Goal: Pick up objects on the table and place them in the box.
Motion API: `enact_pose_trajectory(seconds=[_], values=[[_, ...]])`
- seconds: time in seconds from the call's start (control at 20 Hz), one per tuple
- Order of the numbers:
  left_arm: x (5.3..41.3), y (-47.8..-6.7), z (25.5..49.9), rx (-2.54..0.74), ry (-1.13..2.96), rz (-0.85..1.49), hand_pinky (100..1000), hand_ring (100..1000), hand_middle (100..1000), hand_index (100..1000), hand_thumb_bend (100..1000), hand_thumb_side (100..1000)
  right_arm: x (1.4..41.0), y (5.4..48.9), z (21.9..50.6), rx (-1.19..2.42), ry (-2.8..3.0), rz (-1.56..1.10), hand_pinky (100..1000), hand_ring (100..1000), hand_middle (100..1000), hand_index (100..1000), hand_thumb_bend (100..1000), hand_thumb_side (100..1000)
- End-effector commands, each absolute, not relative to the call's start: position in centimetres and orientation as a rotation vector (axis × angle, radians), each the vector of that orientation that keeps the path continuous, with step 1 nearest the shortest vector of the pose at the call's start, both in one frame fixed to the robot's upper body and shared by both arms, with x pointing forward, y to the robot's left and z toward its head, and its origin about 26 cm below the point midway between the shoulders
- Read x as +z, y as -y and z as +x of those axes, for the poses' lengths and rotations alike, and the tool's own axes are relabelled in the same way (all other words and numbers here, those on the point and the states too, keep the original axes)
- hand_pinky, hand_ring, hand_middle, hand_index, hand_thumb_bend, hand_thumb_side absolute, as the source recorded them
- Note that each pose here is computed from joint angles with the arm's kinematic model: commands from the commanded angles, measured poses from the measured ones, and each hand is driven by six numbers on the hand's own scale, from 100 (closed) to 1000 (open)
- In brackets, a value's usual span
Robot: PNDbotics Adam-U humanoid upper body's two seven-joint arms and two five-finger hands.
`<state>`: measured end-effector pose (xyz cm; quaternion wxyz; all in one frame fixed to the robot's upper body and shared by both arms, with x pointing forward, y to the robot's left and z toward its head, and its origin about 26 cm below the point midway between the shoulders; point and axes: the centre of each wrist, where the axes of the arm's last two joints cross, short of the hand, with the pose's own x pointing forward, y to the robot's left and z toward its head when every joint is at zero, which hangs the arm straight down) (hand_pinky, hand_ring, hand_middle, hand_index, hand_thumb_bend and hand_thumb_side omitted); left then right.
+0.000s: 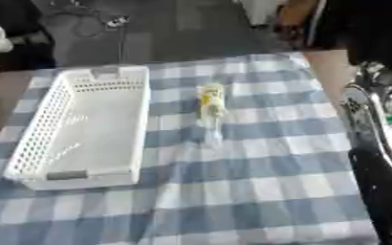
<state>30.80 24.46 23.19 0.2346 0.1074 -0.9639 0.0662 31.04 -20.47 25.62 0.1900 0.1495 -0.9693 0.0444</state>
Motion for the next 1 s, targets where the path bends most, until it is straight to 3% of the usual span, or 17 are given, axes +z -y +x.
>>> enact_pose_trajectory(seconds=[0.05, 0.25, 0.35, 0.45, 0.5, 0.55, 0.7, 1.0], values=[[23.9, -24.8, 30.6, 0.147, 2.655, 0.321, 725, 618, 851, 805, 175, 1000, 26.2, 20.6, 30.8, 0.15, 2.738, 0.413, 298, 379, 479, 616, 100, 839], [24.1, -24.9, 30.7, 0.147, 2.666, 0.349, 703, 610, 845, 799, 176, 1000, 26.1, 20.6, 30.8, 0.164, 2.728, 0.398, 298, 395, 485, 628, 100, 833], [24.1, -24.9, 30.7, 0.148, 2.668, 0.358, 701, 608, 844, 798, 175, 1000, 26.1, 20.8, 30.8, 0.198, 2.71, 0.334, 303, 452, 523, 672, 100, 902], [24.1, -24.9, 30.7, 0.147, 2.664, 0.364, 699, 605, 843, 797, 175, 1000, 26.0, 21.3, 30.8, 0.291, 2.662, 0.172, 317, 527, 590, 735, 100, 961], [24.0, -24.9, 30.7, 0.143, 2.66, 0.364, 699, 606, 842, 797, 175, 1000, 26.0, 21.5, 30.8, 0.356, 2.623, 0.073, 314, 513, 577, 724, 100, 951], [24.0, -24.9, 30.7, 0.141, 2.657, 0.365, 697, 604, 843, 798, 174, 1000, 26.0, 21.5, 30.9, 0.409, 2.591, -0.004, 334, 581, 650, 784, 100, 1000], [23.9, -24.8, 30.6, 0.122, 2.64, 0.369, 695, 600, 841, 799, 174, 1000, 26.2, 21.5, 31.2, 0.667, 2.425, -0.271, 354, 607, 693, 816, 100, 1000], [23.8, -24.6, 30.6, 0.081, 2.624, 0.374, 693, 597, 838, 796, 173, 1000, 26.1, 20.9, 35.1, 0.988, 2.174, -0.581, 454, 671, 733, 854, 100, 1000]])
